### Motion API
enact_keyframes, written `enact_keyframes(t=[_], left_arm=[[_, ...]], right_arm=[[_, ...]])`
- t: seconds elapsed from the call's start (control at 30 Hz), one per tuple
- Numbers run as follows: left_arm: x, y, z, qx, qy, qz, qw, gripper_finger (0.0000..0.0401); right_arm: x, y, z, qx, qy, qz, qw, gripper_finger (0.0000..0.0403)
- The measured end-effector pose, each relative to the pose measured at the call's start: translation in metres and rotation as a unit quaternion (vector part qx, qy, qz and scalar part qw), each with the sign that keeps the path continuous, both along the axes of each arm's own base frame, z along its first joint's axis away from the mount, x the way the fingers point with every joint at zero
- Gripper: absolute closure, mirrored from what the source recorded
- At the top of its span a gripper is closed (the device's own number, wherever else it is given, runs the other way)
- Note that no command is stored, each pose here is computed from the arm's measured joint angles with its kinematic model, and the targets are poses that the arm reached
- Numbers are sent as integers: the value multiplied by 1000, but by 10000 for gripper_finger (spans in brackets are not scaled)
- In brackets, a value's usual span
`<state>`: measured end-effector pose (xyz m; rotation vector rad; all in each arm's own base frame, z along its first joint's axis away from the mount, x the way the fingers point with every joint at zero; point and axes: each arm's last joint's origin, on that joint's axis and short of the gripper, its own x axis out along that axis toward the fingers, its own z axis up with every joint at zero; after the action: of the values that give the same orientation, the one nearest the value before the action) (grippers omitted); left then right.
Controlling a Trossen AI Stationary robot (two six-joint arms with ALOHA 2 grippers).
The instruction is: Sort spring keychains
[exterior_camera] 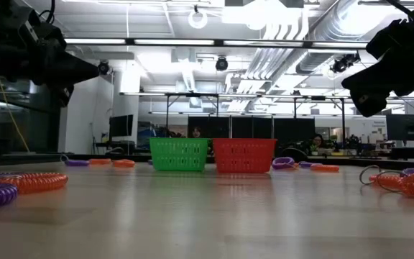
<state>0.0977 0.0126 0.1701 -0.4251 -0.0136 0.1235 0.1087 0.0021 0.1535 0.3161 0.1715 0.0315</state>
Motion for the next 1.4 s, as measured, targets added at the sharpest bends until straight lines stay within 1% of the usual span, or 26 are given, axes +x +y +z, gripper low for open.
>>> enact_keyframes(t=[1.3, 1.4], left_arm=[[0, 0, 0, 0, -2, 0, 1000, 369], [0, 0, 0, -15, -3, 0, 1000, 369]], right_arm=[[0, 0, 0, 0, 0, 0, 1000, 391], [0, 0, 0, 0, 0, 0, 1000, 391]])
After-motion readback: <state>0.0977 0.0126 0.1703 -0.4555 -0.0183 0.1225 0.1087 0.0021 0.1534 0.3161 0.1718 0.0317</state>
